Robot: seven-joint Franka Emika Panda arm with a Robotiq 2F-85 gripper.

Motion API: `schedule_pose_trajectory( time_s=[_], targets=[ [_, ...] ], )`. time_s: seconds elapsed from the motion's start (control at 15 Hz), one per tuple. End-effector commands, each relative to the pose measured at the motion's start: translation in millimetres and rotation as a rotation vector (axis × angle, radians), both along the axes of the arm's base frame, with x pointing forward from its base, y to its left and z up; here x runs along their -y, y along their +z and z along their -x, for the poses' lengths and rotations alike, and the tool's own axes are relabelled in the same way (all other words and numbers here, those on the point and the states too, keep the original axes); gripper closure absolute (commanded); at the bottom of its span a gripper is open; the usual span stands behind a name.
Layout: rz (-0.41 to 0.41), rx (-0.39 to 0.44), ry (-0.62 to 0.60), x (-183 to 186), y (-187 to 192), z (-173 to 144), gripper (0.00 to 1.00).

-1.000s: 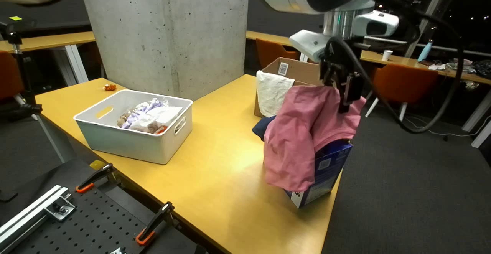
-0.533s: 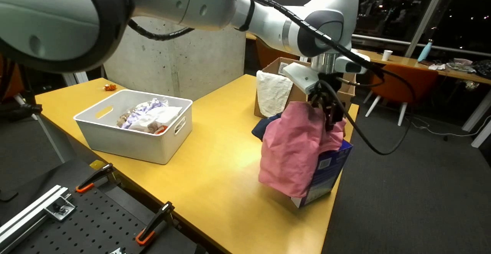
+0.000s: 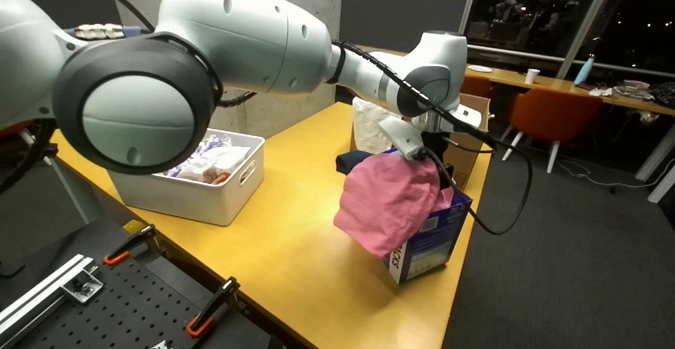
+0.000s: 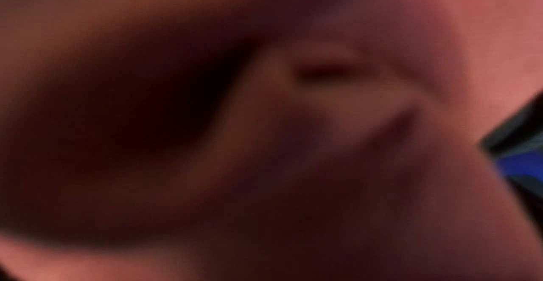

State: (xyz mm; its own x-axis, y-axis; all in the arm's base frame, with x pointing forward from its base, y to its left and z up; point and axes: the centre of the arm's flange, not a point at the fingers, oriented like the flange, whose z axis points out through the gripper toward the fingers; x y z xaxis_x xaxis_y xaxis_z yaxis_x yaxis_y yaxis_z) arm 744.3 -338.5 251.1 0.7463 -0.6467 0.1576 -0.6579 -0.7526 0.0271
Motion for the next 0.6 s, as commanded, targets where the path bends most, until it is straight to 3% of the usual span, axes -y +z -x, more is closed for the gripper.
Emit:
schedule_pose_trajectory(
  time_s=[0.0,0.07,0.53],
  targets=[
    [-0.004,0.031,0.017,12,5,-16,0.04],
    [-0.001,0.040,0.014,14,11,-8,0.00],
    [0.040,0.087,-0.025,27,68,27,0.00]
  ],
)
